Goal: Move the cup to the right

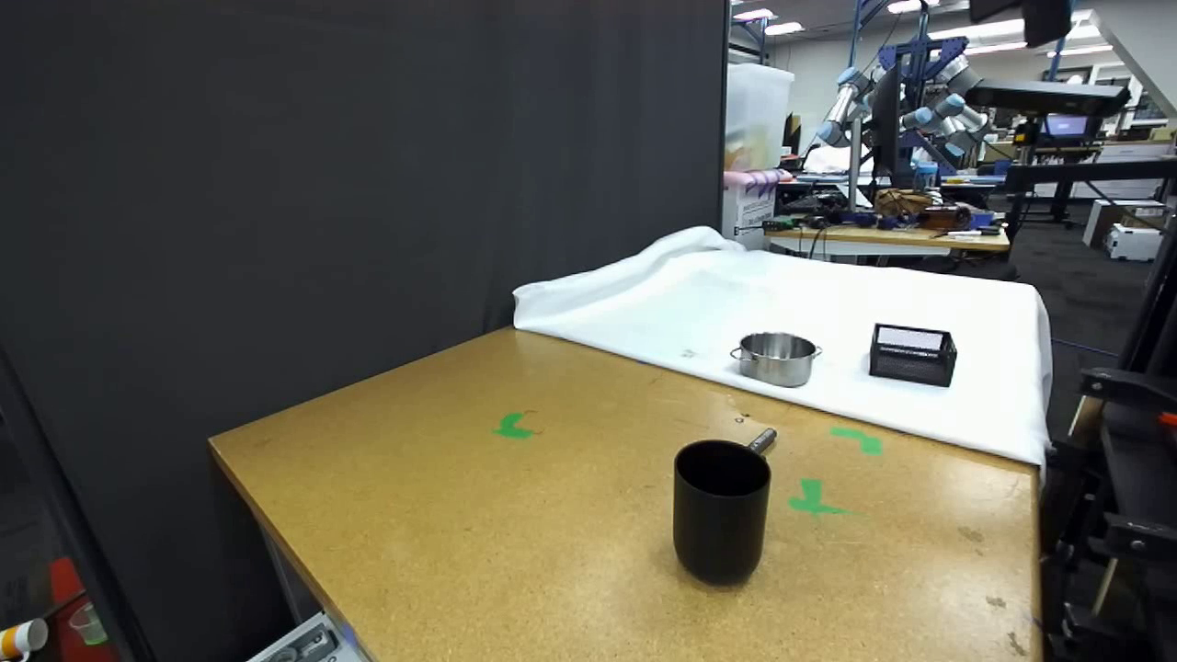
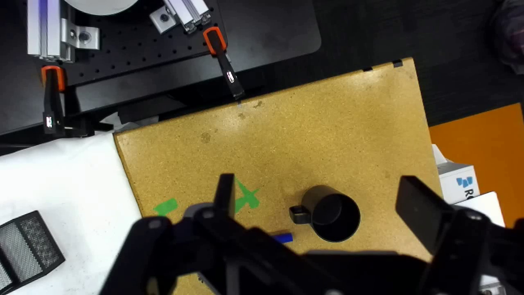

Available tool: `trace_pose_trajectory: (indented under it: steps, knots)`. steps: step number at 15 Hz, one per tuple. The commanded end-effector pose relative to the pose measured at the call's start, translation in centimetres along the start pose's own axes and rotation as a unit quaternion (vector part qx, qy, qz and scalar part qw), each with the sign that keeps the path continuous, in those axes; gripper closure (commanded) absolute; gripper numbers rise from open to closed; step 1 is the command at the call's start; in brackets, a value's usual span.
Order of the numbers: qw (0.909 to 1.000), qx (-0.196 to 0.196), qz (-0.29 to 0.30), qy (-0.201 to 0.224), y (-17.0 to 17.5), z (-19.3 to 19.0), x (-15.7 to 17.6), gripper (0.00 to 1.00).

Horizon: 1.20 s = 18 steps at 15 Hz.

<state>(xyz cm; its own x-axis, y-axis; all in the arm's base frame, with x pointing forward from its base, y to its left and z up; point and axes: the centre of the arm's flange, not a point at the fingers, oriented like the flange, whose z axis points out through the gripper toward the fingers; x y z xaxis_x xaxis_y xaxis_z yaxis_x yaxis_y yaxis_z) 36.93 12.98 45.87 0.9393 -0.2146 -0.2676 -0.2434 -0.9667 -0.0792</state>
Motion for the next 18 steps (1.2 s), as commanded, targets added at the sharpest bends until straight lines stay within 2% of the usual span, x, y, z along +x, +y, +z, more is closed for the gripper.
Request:
trace_pose_trajectory:
  steps: [1, 4, 7, 9, 11, 14, 18]
  knots:
    - [1.0, 0.0, 0.0, 0.0, 0.0, 0.0, 0.0, 0.0]
    - [1.0, 0.0, 0.0, 0.0, 0.0, 0.0, 0.0, 0.0]
    - [0.9979, -0.033, -0.056, -0.003, -1.7, 1.9, 0.9, 0.0]
    - [0.9917, -0.058, -0.115, 0.003, -3.4, 3.7, 1.3, 0.0]
    - [0.9833, -0.074, -0.164, 0.028, -5.1, 5.5, 1.6, 0.0]
    - [0.968, -0.069, -0.234, 0.058, -8.0, 8.6, 3.3, 0.0]
    - [0.9356, -0.062, -0.346, 0.036, -11.1, 14.1, 5.3, 0.0]
